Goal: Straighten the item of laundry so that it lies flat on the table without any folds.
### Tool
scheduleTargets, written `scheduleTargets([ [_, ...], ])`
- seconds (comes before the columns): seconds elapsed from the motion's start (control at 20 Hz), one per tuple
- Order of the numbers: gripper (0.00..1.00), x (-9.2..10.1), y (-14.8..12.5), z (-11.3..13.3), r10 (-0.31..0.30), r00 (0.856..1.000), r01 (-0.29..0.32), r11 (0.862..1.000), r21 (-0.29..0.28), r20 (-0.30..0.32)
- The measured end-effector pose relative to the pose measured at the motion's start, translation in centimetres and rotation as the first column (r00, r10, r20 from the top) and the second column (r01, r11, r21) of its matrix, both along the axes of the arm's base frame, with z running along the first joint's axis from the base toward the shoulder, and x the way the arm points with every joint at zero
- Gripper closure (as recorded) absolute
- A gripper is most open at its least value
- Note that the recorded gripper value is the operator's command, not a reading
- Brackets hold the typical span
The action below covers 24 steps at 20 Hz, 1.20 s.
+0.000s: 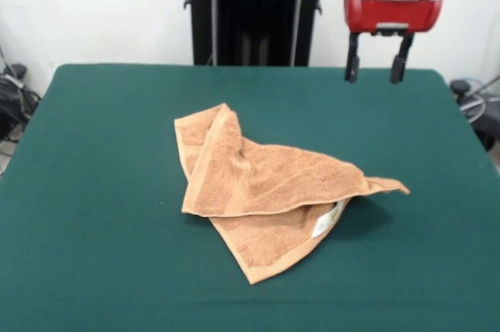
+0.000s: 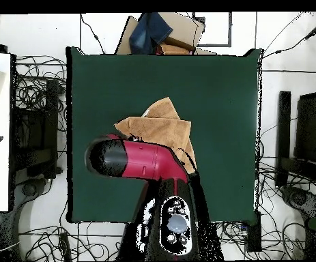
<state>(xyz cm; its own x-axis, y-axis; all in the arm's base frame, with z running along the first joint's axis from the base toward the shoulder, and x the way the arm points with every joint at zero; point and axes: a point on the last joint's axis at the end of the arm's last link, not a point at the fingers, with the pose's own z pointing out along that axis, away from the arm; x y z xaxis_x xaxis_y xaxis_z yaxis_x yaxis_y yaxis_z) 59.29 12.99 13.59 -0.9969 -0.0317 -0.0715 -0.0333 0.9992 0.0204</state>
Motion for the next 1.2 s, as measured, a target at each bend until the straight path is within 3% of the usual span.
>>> scheduleTargets([
  [0.3,0.00,0.4,0.3,0.5,0.007,1.000,-0.007,1.000,0.005,-0.019],
  [0.5,0.00,2.4,-0.3,0.9,-0.005,1.000,0.005,1.000,0.026,0.005],
  [0.65,0.00,3.5,-0.7,0.9,-0.025,1.000,0.026,0.999,0.048,-0.016],
  [0.7,0.00,4.4,-1.2,0.7,-0.048,0.996,0.054,0.995,0.083,-0.074],
  [0.85,0.00,5.0,-1.7,0.3,-0.063,0.988,0.079,0.990,0.117,-0.141],
  [0.95,0.00,5.5,-2.2,-0.4,-0.073,0.971,0.110,0.981,0.157,-0.227],
  [1.0,0.00,5.8,-2.8,-1.2,-0.073,0.952,0.132,0.974,0.184,-0.298],
  [1.2,0.00,6.2,-3.4,-2.3,-0.070,0.929,0.153,0.967,0.205,-0.363],
])
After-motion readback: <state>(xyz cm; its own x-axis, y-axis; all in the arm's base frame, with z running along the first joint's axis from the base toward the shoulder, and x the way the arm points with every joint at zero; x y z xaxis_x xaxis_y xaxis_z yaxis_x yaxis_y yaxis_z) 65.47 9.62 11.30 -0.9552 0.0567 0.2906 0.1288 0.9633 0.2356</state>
